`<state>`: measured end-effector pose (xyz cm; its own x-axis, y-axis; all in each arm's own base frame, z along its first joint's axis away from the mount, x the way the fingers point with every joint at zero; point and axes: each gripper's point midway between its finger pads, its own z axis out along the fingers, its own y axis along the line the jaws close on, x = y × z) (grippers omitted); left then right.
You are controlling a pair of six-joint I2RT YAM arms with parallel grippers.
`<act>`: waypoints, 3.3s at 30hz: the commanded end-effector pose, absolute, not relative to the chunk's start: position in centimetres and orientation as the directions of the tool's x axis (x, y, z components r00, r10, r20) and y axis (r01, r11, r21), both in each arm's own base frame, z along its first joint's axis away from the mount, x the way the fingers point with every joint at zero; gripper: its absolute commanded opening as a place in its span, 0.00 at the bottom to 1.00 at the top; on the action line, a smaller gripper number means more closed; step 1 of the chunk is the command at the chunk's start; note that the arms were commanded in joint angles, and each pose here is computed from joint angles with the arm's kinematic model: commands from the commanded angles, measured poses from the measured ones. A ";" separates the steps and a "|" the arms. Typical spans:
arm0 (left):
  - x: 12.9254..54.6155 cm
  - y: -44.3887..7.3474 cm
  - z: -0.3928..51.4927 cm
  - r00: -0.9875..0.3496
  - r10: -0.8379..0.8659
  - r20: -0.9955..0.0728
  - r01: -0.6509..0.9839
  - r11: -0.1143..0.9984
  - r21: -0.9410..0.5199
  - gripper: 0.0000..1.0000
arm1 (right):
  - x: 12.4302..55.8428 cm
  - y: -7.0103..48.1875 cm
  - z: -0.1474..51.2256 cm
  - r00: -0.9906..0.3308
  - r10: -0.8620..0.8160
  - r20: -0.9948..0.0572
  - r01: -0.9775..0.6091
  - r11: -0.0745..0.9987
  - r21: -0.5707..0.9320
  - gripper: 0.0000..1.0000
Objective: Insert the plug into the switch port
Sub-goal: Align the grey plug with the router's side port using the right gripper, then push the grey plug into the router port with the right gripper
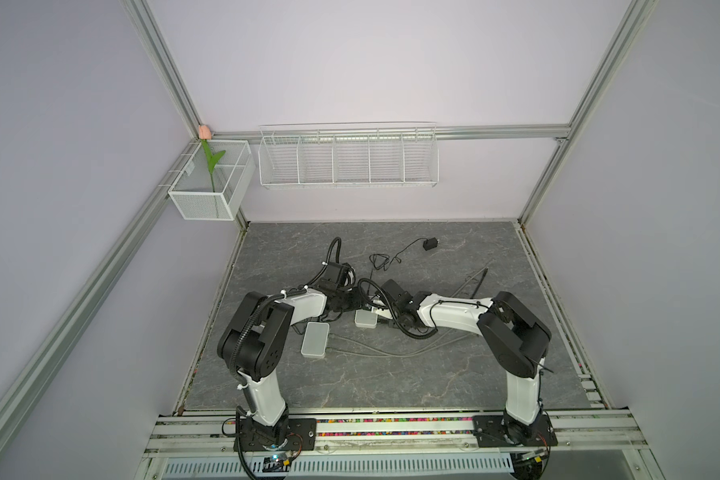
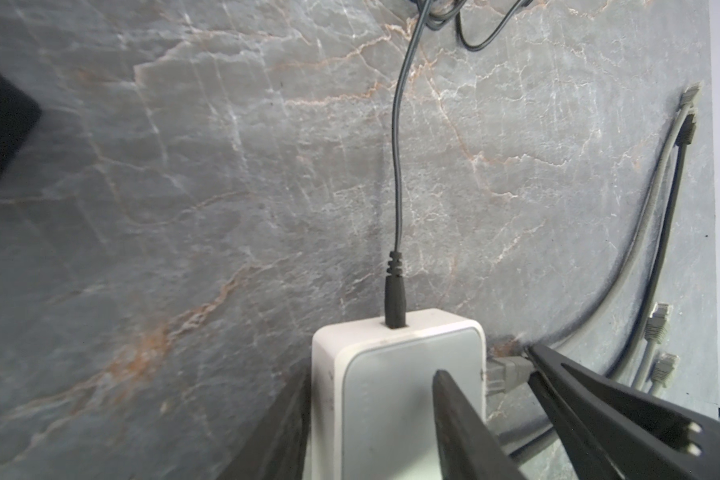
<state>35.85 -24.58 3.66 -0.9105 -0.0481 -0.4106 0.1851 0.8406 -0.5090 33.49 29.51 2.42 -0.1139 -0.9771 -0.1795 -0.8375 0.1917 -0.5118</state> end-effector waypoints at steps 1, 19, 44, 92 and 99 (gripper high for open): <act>34.5 -26.2 3.5 -0.920 -0.008 -0.391 0.217 0.821 -0.527 0.48 | 32.9 33.4 4.0 -0.054 -0.952 -0.302 -0.831 0.210 -0.515 0.07; 33.8 -25.4 2.9 -0.922 -0.028 -0.386 0.194 0.830 -0.523 0.48 | 31.5 35.0 5.5 -0.021 -0.908 -0.419 -0.836 0.246 -0.491 0.07; 31.8 -25.7 1.5 -0.939 -0.016 -0.343 0.196 0.795 -0.574 0.38 | 31.4 36.5 6.1 -0.043 -0.844 -0.534 -0.916 0.246 -0.316 0.07; 26.6 -27.9 -0.6 -0.950 0.034 -0.310 0.225 0.763 -0.606 0.29 | 33.0 41.9 7.7 -0.119 -0.662 -0.740 -0.942 0.311 -0.127 0.07; 26.0 -28.4 -0.8 -0.949 0.057 -0.311 0.244 0.758 -0.606 0.28 | 33.5 42.5 7.7 -0.102 -0.663 -0.742 -0.946 0.296 -0.134 0.07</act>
